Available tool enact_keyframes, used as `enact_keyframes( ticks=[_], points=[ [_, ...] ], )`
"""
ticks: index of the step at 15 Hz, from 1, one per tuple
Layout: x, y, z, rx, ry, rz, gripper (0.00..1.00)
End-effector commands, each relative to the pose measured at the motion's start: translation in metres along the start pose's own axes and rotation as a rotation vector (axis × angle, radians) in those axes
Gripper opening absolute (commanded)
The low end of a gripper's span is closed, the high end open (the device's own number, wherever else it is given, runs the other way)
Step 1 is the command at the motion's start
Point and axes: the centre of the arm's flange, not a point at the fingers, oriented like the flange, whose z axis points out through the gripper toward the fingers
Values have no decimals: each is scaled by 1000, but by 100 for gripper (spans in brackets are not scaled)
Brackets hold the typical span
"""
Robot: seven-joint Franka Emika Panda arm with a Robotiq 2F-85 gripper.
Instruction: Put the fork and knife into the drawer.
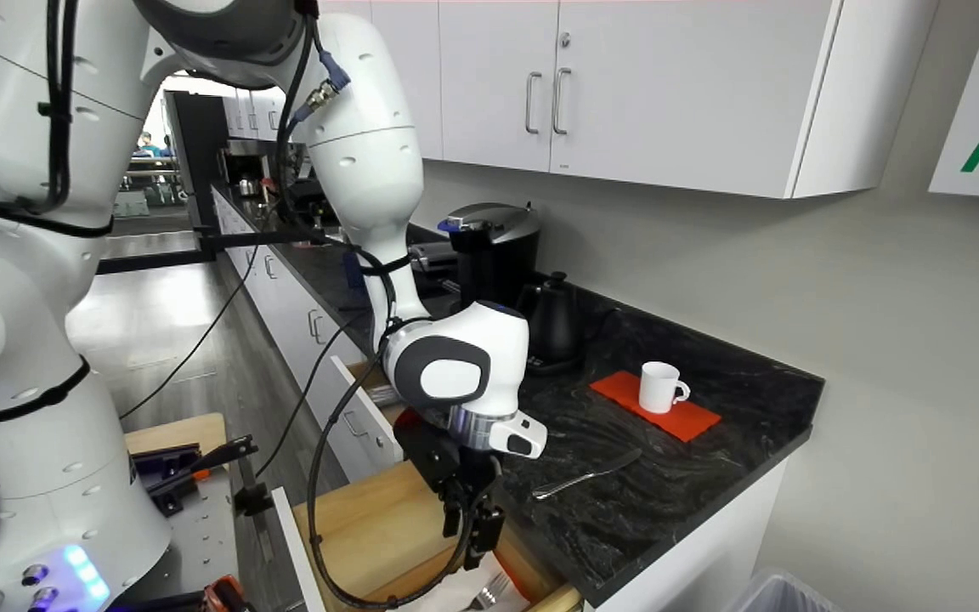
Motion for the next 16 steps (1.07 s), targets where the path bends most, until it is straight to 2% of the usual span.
enact_keyframes(
  ticks=[1, 7, 11, 16],
  points=[
    [14, -13, -44, -34, 48, 60, 98],
    [37, -24, -87, -81, 161, 132, 100],
    [35, -20, -87, -32, 275, 123, 100],
    [29, -14, -82, -38, 405, 139, 100]
  ],
)
